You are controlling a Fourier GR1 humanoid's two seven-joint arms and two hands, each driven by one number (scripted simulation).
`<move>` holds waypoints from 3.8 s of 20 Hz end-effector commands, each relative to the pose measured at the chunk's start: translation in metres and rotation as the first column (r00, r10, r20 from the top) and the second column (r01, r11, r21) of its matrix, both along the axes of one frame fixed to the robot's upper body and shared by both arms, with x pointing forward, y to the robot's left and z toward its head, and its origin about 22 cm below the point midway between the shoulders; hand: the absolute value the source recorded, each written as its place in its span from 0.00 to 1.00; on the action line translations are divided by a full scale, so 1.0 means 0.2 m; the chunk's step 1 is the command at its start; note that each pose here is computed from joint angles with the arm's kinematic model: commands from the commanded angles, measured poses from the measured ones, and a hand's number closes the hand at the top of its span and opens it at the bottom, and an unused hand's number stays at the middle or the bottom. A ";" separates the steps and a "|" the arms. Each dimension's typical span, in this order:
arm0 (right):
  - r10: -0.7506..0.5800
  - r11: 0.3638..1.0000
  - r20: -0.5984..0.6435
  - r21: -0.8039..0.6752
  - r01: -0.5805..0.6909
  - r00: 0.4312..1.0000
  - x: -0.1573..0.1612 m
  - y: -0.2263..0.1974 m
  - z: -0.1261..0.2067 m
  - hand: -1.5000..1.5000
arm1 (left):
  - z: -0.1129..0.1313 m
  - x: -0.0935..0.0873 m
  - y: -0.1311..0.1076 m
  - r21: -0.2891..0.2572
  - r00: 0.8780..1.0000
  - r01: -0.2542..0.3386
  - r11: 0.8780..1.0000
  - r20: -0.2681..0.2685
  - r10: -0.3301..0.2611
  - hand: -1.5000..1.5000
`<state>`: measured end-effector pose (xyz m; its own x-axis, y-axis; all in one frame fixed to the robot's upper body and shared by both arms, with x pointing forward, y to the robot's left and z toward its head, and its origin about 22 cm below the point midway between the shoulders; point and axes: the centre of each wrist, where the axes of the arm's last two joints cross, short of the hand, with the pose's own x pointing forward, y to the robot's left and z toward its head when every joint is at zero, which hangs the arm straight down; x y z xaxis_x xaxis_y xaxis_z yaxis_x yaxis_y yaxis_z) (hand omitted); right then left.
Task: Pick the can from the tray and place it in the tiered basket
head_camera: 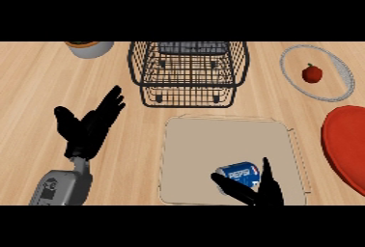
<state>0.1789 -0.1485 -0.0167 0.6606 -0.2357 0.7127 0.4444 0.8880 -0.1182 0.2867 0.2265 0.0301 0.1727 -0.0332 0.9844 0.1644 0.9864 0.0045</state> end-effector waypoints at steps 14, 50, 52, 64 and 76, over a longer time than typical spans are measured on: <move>-0.042 0.996 0.123 -0.071 0.051 0.991 0.08 0.09 -0.09 1.00 | 0.00 0.01 0.04 -0.005 1.000 0.005 1.000 0.003 -0.005 0.50; 0.596 0.347 0.180 -0.937 -0.049 0.783 0.20 0.13 1.40 1.00 | -0.05 -0.01 -0.02 0.012 1.000 0.013 1.000 -0.004 -0.013 0.50; 0.597 0.317 0.156 -0.947 -0.052 0.787 0.31 0.14 1.47 1.00 | -0.05 0.01 0.00 0.013 1.000 0.023 1.000 -0.005 -0.022 0.50; 0.542 0.414 0.174 -0.906 -0.081 0.822 0.88 0.37 1.58 1.00 | 0.01 -0.02 -0.05 0.016 0.999 0.037 0.999 0.014 -0.037 0.50; 0.559 0.487 0.233 -0.869 -0.088 0.796 1.28 0.46 1.37 1.00 | 0.02 -0.02 -0.05 0.000 0.999 0.036 0.999 0.012 -0.036 0.50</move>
